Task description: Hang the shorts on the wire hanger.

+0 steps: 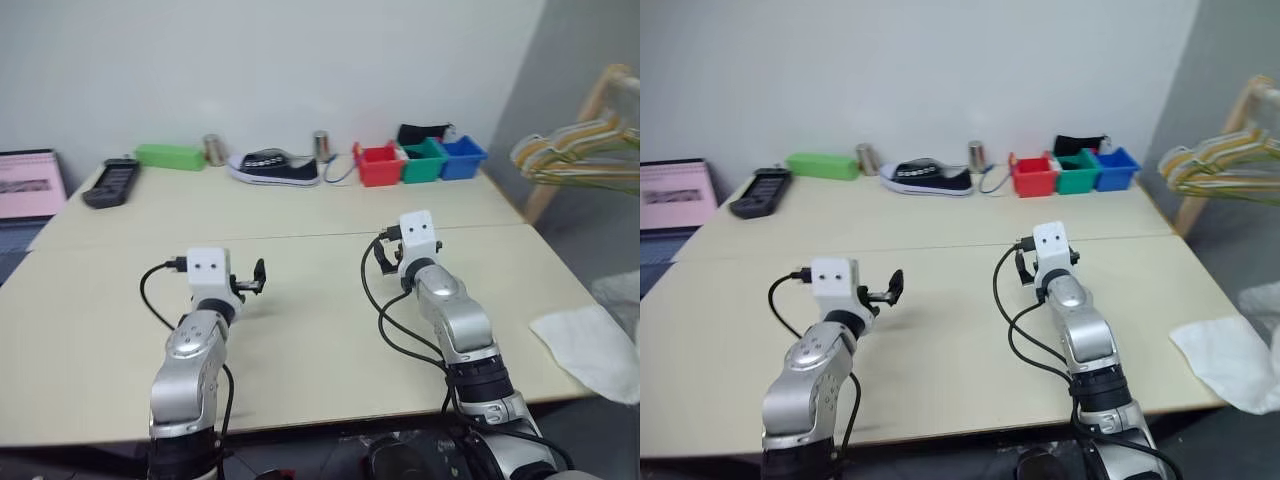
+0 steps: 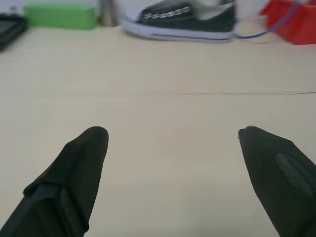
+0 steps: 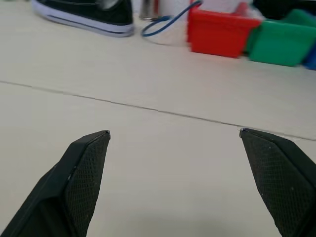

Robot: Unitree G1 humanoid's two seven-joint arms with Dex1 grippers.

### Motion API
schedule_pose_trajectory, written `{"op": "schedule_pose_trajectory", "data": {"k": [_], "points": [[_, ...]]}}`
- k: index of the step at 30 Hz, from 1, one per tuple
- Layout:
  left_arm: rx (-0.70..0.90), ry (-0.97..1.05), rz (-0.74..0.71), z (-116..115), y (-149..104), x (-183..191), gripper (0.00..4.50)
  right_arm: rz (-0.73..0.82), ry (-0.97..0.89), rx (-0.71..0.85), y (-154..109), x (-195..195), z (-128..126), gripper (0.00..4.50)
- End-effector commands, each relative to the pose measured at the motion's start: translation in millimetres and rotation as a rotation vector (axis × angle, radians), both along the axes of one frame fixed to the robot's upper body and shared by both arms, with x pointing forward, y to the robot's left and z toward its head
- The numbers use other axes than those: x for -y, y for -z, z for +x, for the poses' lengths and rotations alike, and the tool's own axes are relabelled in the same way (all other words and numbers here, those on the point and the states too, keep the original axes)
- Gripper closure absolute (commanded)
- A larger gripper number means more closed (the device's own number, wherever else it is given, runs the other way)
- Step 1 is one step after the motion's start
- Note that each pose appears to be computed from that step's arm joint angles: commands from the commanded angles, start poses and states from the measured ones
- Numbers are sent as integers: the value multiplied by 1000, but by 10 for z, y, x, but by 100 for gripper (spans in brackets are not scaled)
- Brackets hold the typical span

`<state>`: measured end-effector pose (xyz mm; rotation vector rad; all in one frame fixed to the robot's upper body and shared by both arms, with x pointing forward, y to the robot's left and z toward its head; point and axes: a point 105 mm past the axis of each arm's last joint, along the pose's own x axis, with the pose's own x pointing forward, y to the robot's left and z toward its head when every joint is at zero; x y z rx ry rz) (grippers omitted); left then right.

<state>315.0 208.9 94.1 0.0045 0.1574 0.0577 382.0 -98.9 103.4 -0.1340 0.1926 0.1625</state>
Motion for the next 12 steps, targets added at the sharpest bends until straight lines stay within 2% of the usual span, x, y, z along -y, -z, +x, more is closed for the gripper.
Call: {"op": "schedule_pose_trajectory", "data": {"k": [1, 12], "points": [[77, 24, -11, 16, -186, 41, 0, 2, 38, 27, -33, 149, -9, 4], [41, 113, -6, 65, -116, 178, 0, -34, 164, 24, -3, 502, -108, 4]]}}
